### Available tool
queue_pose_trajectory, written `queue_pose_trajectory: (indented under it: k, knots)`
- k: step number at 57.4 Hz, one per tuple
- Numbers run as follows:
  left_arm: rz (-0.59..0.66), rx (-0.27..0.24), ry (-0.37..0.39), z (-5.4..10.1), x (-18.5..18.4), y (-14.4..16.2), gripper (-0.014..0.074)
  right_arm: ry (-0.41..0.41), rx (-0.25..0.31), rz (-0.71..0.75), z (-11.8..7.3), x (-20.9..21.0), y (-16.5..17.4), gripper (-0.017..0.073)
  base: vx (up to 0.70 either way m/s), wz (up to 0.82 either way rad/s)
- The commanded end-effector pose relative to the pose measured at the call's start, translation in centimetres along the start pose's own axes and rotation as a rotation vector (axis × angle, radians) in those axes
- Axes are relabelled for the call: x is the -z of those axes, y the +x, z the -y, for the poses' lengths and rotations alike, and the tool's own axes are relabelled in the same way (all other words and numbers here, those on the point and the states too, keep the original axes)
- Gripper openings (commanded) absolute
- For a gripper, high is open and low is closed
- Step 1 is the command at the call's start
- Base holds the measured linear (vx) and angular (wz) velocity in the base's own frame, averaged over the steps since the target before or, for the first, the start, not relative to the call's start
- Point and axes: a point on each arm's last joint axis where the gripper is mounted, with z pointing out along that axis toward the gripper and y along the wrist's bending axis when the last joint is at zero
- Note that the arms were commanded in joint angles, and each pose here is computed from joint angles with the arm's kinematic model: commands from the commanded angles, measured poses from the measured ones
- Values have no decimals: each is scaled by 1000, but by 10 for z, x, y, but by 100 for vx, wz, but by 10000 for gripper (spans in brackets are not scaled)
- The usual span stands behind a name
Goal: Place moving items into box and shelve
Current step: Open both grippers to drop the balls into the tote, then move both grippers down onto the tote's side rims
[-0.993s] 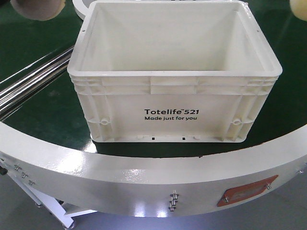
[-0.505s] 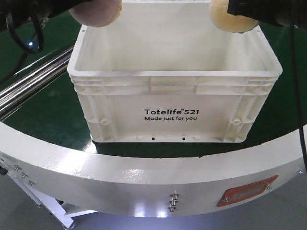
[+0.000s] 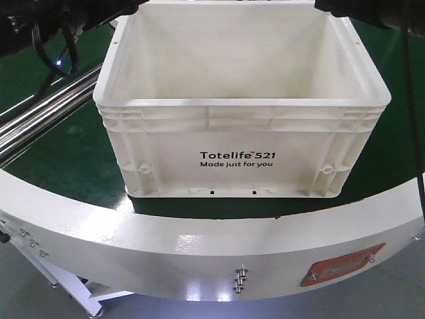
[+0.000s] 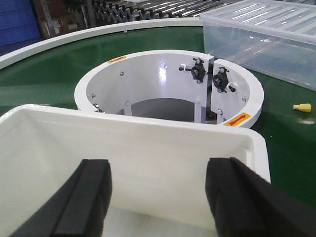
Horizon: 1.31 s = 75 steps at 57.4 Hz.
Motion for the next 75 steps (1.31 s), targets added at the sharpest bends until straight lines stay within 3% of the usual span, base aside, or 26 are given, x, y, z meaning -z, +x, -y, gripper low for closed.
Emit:
queue_pose_trajectory:
  k: [1, 6, 14, 24, 28, 50, 66, 75]
  knots:
    - [145, 30, 30, 8, 13, -35, 570, -5, -5, 175, -2, 18, -42, 470, 0, 0]
    - [67, 13, 25, 11, 9, -46, 558, 6, -7, 126, 1, 20, -59, 452, 0, 0]
    - [-31, -46, -10, 11, 3, -71, 558, 67, -64, -8, 21, 24, -91, 452, 0, 0]
    - [-135, -60, -164, -8, -1, -98, 558, 137, -115, -225, 45, 17, -102, 452, 0, 0]
    - [-158, -43, -209, -13, -5, -103, 558, 136, -120, -299, 48, 5, -99, 452, 0, 0]
    - [-514, -51, -298, -33, -61, -53, 556, 149, -149, -554, 64, -59, -58, 454, 0, 0]
    - [-470, -54, -287, -33, -67, -53, 556, 239, -62, -575, 76, -66, -52, 454, 0, 0]
    - [-455, -36, -315, -35, -67, -54, 556, 250, -74, -577, 77, -66, -51, 454, 0, 0]
